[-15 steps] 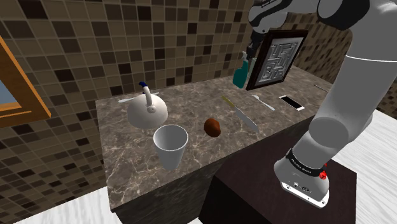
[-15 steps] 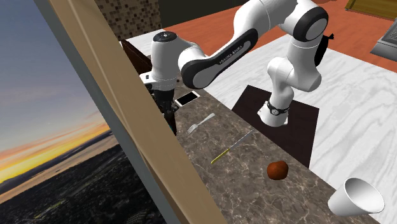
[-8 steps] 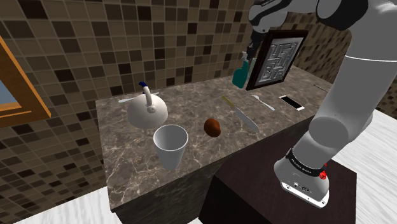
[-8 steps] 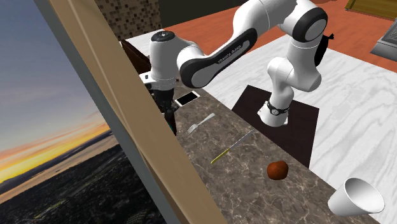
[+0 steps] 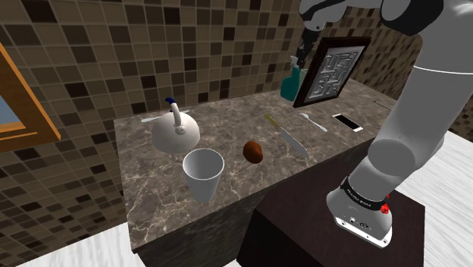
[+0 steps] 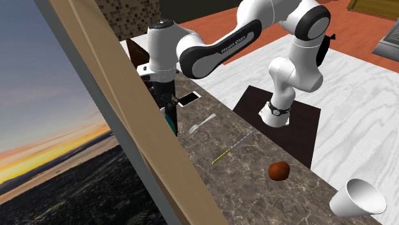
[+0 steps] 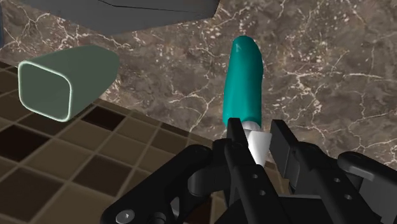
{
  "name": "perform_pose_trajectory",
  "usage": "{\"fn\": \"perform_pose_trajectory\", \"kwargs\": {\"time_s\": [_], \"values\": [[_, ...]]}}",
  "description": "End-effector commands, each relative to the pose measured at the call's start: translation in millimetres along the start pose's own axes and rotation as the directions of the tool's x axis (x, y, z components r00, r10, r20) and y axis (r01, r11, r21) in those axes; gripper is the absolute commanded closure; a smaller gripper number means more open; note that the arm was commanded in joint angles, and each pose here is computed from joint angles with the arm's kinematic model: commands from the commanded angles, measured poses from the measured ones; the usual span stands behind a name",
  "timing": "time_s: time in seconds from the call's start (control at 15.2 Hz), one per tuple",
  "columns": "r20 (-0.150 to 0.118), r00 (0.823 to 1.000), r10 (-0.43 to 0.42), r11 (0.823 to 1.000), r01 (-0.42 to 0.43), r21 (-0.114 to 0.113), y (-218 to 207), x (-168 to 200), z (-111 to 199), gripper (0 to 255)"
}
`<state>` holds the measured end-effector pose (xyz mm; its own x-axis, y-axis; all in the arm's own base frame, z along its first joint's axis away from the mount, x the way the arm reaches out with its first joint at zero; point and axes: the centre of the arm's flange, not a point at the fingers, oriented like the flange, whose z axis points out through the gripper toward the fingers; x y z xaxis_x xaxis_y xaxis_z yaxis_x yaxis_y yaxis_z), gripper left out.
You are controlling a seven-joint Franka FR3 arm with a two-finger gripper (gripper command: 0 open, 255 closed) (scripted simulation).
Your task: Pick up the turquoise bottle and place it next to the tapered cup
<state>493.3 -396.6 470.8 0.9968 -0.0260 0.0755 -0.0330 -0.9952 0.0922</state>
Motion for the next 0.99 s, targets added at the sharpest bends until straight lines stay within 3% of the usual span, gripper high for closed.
{"fn": "perform_pose_trajectory", "kwargs": {"time_s": [0.0, 0.92], "values": [[0.0, 1.0, 0.0, 1.0, 0.0, 0.0, 1, 0, -10, 255], [0.0, 1.0, 0.0, 1.0, 0.0, 0.0, 8, 6, -84, 255]]}}
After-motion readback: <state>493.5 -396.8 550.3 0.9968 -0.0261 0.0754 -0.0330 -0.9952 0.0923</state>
